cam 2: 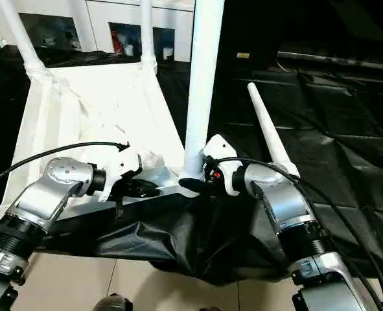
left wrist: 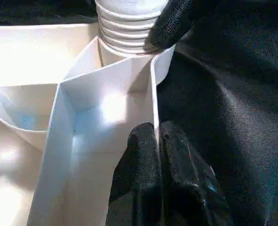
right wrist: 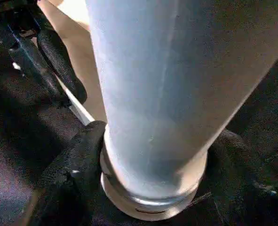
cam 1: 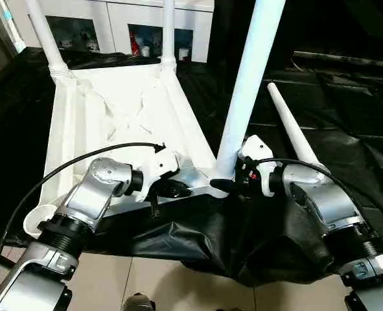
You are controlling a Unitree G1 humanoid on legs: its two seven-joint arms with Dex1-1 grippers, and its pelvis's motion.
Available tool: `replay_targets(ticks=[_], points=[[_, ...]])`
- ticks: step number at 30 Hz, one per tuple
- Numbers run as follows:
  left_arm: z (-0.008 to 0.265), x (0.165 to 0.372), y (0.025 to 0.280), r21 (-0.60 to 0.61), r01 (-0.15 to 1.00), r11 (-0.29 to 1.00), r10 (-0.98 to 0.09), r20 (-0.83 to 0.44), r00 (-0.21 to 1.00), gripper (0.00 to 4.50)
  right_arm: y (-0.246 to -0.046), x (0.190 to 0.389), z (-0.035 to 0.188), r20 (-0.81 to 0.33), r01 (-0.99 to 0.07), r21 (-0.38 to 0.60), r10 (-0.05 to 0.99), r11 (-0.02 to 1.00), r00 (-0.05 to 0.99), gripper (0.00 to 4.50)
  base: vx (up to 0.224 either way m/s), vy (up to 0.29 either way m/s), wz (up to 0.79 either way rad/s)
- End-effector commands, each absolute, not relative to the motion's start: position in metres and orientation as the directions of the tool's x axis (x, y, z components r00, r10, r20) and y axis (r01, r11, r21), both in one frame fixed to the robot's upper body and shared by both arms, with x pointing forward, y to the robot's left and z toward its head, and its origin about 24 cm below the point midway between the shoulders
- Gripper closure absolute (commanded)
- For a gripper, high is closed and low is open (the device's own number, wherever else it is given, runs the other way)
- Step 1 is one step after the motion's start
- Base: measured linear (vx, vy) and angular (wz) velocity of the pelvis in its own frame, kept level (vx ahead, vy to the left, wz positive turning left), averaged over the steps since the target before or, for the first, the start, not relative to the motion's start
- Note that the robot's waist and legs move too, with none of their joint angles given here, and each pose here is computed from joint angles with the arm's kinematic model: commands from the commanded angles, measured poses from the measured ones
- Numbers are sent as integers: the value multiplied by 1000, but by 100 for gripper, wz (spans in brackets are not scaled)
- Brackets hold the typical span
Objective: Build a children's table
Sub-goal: Rotate leg to tighten
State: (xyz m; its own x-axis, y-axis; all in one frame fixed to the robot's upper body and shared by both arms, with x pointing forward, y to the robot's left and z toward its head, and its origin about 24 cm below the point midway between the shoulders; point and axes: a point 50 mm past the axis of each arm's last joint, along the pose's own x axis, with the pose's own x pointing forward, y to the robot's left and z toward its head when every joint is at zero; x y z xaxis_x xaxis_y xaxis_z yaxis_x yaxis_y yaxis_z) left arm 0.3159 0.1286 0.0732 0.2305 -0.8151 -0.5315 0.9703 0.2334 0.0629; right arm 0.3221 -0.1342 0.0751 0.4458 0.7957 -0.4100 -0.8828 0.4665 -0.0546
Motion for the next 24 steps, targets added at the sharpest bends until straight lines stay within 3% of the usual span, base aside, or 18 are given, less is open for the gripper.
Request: replay_targets(ticks=[1, 3, 6, 7, 8, 10, 13, 18, 20, 24], points=[[83, 313, 112, 75, 983, 168, -856, -484, 183, 450, -138, 323, 68, -415, -851, -38, 767, 523, 490, 177, 0, 0, 0], [82, 314, 112, 77, 979, 189, -850, -487, 203, 450, -137, 324, 65, -412, -832, -35, 750, 554, 517, 177, 0, 0, 0], [78, 327, 111, 116, 936, 331, -795, -500, 343, 450, -135, 334, 55, -396, -707, -26, 642, 707, 657, 178, 0, 0, 0], [78, 327, 111, 116, 936, 331, -795, -500, 343, 450, -135, 334, 55, -396, -707, -26, 642, 707, 657, 178, 0, 0, 0], [76, 336, 107, 137, 892, 431, -749, -497, 438, 450, -129, 340, 48, -389, -599, -5, 550, 801, 739, 178, 0, 0, 0], [73, 343, 98, 139, 849, 510, -705, -498, 505, 450, -119, 345, 40, -389, -475, 26, 447, 879, 806, 178, 0, 0, 0], [68, 345, 79, 119, 810, 575, -671, -498, 549, 450, -98, 348, 30, -402, -341, 86, 346, 936, 848, 178, 0, 0, 0], [62, 344, 54, 113, 786, 608, -650, -498, 574, 450, -70, 351, 31, -376, -316, 133, 343, 940, 861, 178, 0, 0, 0], [62, 344, 47, 110, 778, 618, -647, -490, 583, 450, -63, 352, 34, -362, -324, 155, 359, 933, 860, 123, 0, 0, 0], [65, 345, 45, 113, 783, 611, -661, -472, 584, 450, -59, 354, 36, -352, -350, 151, 381, 924, 855, 88, 0, 0, 0]])
